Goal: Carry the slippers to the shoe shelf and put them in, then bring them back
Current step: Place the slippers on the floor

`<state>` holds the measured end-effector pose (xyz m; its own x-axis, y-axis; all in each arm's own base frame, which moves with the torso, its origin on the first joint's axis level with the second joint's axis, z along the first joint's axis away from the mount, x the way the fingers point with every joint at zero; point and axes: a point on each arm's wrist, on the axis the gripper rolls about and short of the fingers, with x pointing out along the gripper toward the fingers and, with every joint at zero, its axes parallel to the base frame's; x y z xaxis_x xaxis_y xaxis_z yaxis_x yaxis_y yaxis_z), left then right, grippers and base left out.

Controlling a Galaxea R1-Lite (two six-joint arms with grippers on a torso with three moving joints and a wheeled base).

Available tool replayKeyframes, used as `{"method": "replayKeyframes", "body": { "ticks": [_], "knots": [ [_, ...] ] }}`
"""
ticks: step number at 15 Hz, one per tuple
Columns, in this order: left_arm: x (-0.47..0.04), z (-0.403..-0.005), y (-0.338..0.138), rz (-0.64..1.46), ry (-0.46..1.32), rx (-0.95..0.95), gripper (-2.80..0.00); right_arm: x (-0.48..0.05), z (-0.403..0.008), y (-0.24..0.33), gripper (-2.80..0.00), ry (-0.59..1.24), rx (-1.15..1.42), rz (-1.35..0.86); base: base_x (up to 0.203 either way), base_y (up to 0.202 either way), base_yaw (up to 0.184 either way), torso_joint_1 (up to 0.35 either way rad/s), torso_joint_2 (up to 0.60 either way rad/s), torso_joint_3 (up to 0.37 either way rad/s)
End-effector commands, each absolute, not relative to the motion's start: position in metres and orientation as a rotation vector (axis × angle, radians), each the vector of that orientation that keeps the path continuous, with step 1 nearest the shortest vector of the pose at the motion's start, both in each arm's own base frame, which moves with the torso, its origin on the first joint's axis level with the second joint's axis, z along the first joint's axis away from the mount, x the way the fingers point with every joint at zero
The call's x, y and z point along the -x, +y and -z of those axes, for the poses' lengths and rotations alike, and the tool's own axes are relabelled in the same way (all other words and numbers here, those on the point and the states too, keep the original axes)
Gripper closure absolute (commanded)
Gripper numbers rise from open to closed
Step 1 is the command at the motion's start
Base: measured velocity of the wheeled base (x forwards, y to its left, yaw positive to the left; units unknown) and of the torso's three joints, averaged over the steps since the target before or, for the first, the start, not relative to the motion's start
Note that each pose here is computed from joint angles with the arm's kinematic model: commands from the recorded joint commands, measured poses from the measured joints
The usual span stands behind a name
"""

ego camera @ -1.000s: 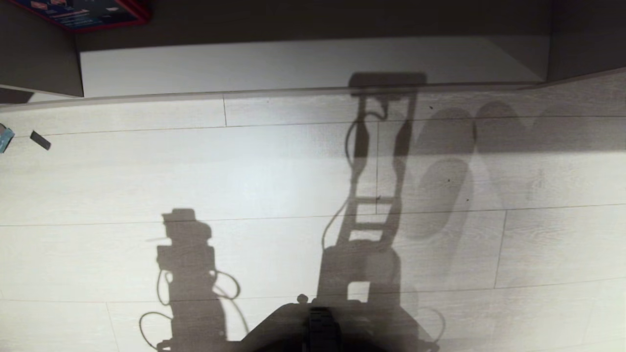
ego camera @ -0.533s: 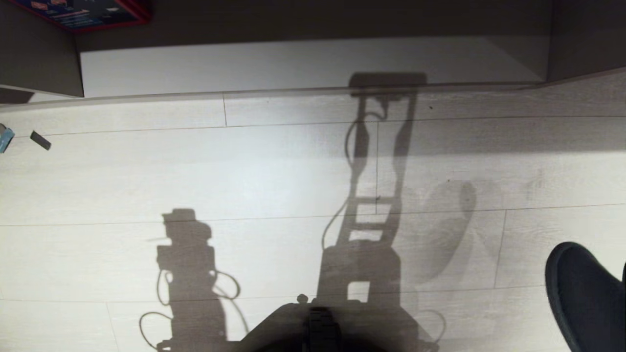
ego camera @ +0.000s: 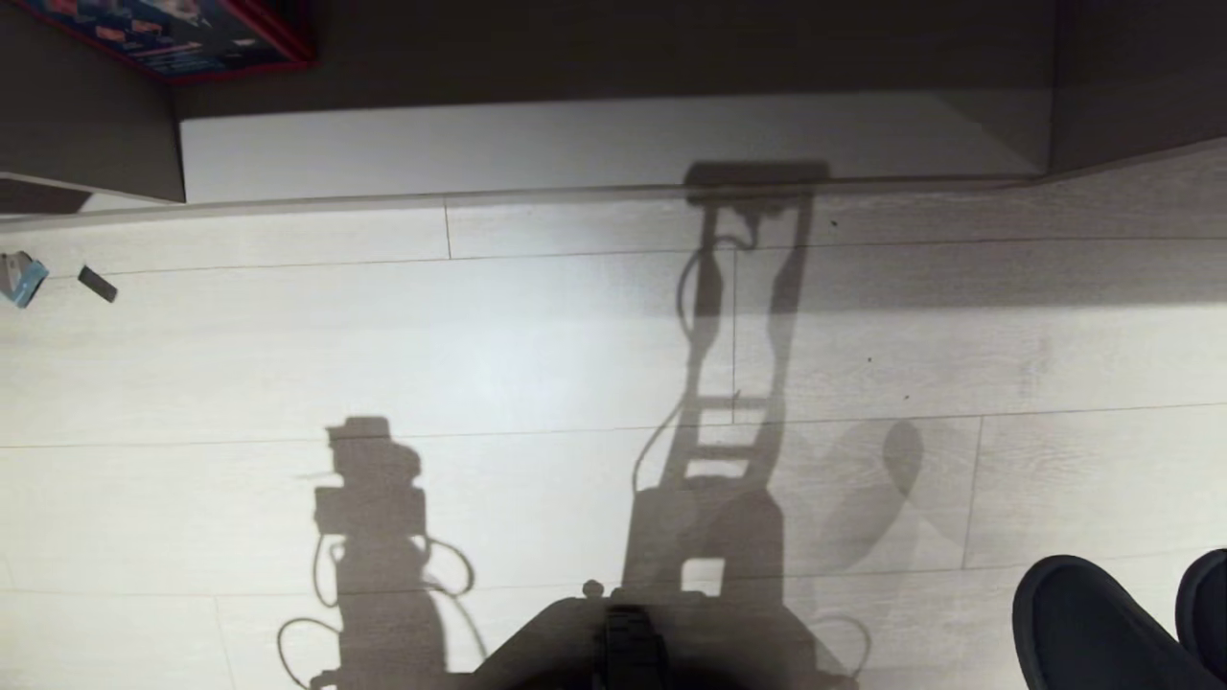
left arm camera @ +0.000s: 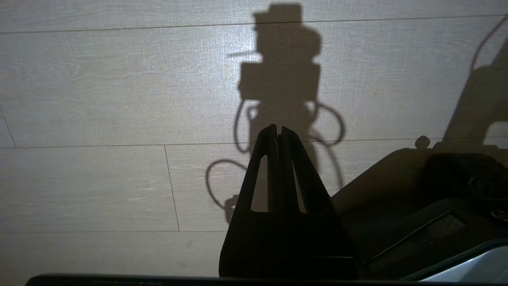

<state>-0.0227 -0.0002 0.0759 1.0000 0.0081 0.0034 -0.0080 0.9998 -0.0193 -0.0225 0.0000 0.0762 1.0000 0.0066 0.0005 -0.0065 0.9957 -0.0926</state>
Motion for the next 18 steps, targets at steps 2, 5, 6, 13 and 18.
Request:
{"method": "replayKeyframes", "body": {
  "ticks": [2,5,6,13,18],
  "knots": [
    [0.0227,-0.076,-0.0002,-0.009,-0.003,0.02,0.0,0.0226,-0.0748,0.0,0.0,0.006,0.092,-0.008,0.0,0.0,0.0,0.001,0.0,0.203],
    [0.0227,-0.076,-0.0002,-0.008,-0.003,0.02,0.0,0.0226,-0.0746,0.0,0.0,0.007,0.086,-0.008,0.0,0.0,0.0,0.004,0.0,0.197],
    [0.0227,-0.076,-0.0002,-0.009,-0.003,0.02,0.0,0.0226,-0.0746,0.0,0.0,0.007,0.08,-0.008,0.0,0.0,0.0,0.0,0.01,0.201],
    [0.0227,-0.076,-0.0002,-0.009,-0.003,0.02,0.0,0.0225,-0.0748,0.0,0.0,0.007,0.098,-0.009,0.0,0.0,0.0,0.002,0.0,0.201],
    [0.0227,-0.076,-0.0002,-0.009,-0.003,0.02,0.0,0.0226,-0.0748,0.0,0.0,0.006,0.103,-0.01,0.0,0.0,0.0,0.001,0.0,0.202]
  ]
}}
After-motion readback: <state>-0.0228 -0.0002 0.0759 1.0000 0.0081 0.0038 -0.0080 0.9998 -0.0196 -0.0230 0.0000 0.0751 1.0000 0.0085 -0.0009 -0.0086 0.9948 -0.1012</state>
